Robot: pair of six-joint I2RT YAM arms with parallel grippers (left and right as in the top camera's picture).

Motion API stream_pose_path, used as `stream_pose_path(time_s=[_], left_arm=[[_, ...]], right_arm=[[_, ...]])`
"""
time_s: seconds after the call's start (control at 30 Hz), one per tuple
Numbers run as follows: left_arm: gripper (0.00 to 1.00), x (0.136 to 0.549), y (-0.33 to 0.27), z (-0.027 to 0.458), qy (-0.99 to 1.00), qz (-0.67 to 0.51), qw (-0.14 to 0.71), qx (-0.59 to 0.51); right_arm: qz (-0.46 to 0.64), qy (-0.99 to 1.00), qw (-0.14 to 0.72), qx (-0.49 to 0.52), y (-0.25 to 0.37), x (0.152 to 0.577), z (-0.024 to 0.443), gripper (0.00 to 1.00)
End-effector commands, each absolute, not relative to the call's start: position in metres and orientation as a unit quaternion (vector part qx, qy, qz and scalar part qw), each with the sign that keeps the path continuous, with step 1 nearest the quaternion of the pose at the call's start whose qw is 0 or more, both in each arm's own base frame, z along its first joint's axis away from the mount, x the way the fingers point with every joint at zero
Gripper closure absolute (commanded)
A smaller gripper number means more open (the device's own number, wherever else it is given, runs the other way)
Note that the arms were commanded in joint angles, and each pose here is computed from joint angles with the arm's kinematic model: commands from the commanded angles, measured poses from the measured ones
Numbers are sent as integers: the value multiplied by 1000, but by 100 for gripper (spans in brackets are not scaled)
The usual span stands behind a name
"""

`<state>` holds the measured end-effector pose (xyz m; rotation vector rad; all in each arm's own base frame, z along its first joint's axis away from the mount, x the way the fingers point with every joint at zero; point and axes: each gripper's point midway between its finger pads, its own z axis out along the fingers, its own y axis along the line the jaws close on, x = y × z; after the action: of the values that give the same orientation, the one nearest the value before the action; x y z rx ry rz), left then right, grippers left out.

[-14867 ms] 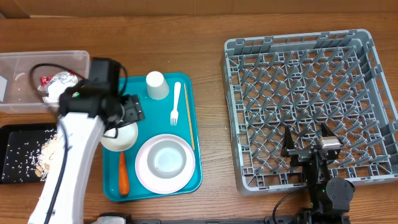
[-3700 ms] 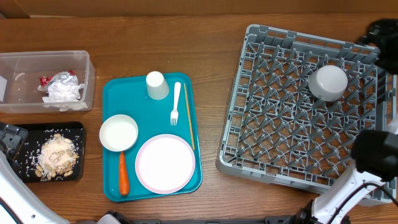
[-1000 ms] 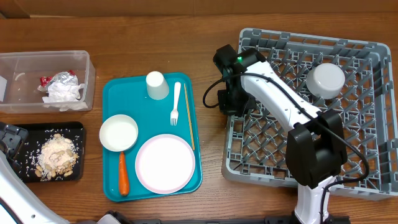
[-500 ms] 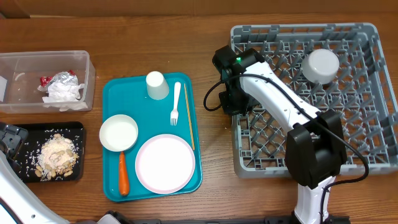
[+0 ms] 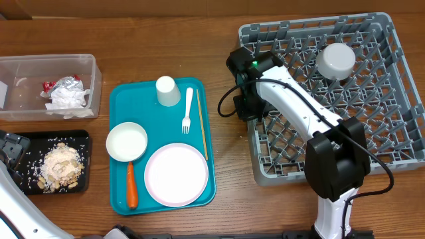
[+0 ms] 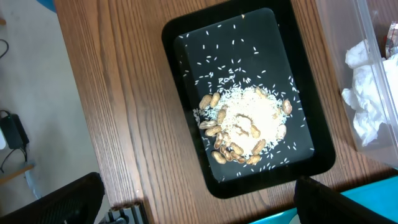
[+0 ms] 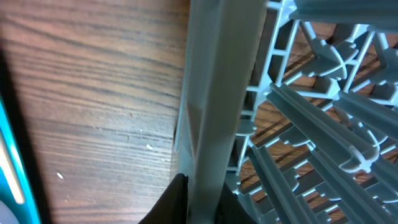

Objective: Sort waste into correct bins and load items into the dishwasher rack

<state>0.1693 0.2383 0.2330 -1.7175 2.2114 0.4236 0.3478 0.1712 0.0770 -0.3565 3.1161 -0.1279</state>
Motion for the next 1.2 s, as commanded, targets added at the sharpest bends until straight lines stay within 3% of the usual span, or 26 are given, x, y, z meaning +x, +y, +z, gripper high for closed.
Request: stream_pose_path(time_s=[0.0, 0.3, 0.53, 0.63, 0.8, 0.97, 1.1, 1.17], left_arm=[[0, 172, 240, 239, 767, 146, 164, -603], [0, 172, 240, 239, 767, 146, 164, -603], [0, 172, 240, 239, 767, 146, 164, -603], [0, 172, 240, 239, 767, 146, 164, -603], [0, 172, 240, 239, 767, 146, 164, -603], [0, 172, 240, 239, 767, 146, 164, -603], [0, 172, 240, 239, 767, 146, 164, -603], [0, 172, 240, 239, 767, 146, 164, -603]], right_arm=[[-41, 994, 40, -97, 173, 359, 90, 96], [-34, 998, 53, -17, 175, 364, 90, 96], [-34, 998, 50, -15, 175, 362, 90, 93], [-35, 998, 48, -15, 175, 361, 90, 71], [-35, 998, 48, -15, 175, 362, 103, 62], [-28, 998, 60, -14, 177, 365, 139, 46], [-18, 997, 80, -13, 179, 369, 175, 2], [-9, 996, 90, -13, 180, 369, 195, 0]])
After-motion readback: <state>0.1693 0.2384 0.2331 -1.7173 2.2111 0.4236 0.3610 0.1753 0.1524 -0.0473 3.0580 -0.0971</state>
